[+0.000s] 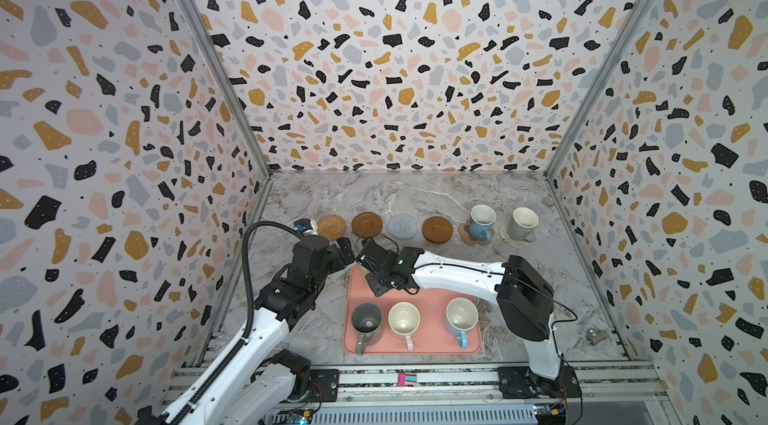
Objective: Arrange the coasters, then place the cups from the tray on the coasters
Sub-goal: 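Lift the pale green mug off the tray with right gripper toward the coasters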
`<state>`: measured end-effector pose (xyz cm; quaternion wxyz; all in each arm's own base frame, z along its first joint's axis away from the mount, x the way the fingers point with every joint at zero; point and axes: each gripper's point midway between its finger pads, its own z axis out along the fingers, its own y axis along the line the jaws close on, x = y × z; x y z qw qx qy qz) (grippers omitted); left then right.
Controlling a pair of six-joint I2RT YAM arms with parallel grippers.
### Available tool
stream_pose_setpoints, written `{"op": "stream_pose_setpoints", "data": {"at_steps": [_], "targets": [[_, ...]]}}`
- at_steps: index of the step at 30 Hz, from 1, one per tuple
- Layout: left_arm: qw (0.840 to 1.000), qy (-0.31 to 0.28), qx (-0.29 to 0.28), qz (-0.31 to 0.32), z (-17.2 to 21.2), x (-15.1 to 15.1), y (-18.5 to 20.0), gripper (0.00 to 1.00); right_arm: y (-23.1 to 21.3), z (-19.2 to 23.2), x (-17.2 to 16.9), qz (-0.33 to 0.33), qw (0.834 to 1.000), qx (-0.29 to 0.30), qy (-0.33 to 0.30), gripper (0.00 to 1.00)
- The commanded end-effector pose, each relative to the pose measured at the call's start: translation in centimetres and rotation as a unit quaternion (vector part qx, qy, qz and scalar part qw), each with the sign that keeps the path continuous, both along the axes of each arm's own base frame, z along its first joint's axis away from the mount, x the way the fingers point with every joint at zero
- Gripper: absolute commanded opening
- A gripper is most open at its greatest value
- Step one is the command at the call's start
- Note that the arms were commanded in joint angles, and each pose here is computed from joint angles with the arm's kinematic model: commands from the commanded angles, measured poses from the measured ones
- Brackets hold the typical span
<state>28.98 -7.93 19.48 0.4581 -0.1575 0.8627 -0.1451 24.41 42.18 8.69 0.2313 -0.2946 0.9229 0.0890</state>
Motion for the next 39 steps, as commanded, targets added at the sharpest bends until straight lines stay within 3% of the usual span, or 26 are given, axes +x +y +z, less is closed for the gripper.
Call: {"op": "stream_pose_setpoints", "data": {"at_steps": [1,39], "targets": [[1.000,-0.005,0.002,0.005,-0.1,-0.1,0.3,0.99,0.0,4.2,0.5,-0.007,0.999,0.036,-0.031,0.15],[1.000,-0.004,0.000,0.002,-0.3,-0.1,0.1,0.99,-1.9,6.7,1.2,-0.034,0.997,0.041,-0.057,0.15]]}}
